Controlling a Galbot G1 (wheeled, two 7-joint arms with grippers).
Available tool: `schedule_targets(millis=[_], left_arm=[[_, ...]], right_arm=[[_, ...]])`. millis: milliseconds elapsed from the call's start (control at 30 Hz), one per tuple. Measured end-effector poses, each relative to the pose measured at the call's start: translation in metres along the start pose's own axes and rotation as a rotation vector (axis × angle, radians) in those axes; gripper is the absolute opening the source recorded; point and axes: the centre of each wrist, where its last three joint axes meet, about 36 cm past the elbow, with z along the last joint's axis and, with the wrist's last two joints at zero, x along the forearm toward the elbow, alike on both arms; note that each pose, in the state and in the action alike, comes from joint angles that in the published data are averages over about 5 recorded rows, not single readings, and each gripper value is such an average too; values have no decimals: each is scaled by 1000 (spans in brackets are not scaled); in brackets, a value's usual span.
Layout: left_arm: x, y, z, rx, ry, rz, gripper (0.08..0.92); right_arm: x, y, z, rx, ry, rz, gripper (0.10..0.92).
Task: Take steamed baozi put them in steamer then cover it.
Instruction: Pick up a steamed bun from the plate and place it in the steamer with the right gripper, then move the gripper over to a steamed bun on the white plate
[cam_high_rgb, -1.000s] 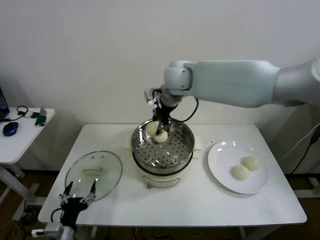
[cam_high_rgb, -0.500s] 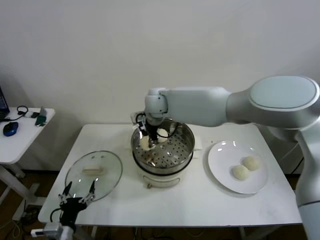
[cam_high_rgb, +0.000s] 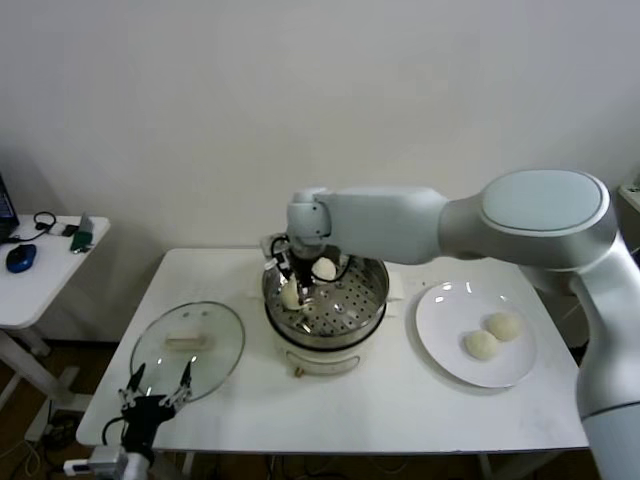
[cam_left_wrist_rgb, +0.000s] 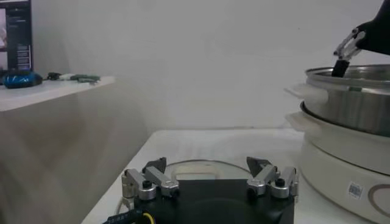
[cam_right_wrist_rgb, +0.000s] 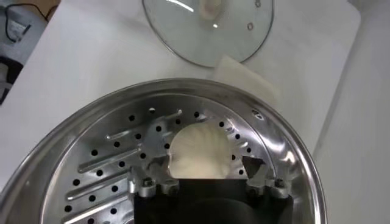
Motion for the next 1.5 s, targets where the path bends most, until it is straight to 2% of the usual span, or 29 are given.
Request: schedule_targets(millis=[167, 333, 467, 567, 700, 933, 1500], left_arm=[[1, -1, -2, -5, -1, 1, 823], [0, -3, -4, -11, -3, 3, 823], [-3, -5, -6, -12, -9, 5, 823], [-4, -6, -7, -10, -13, 4, 823], [-5, -7, -9, -5, -18, 2, 823], [-6, -10, -12, -3, -20, -1, 823], [2, -12, -2, -10, 6, -13, 823]], right_arm=[[42, -5, 33, 11, 0, -25, 823], [102, 0, 94, -14, 24, -47, 823], [136, 25, 153, -62, 59, -66, 823], [143, 54, 198, -110, 84, -87, 823], [132, 98, 251, -181, 110, -104, 823], [82, 159, 309, -265, 137, -116, 823], [-27, 219, 354, -345, 213, -140, 823]])
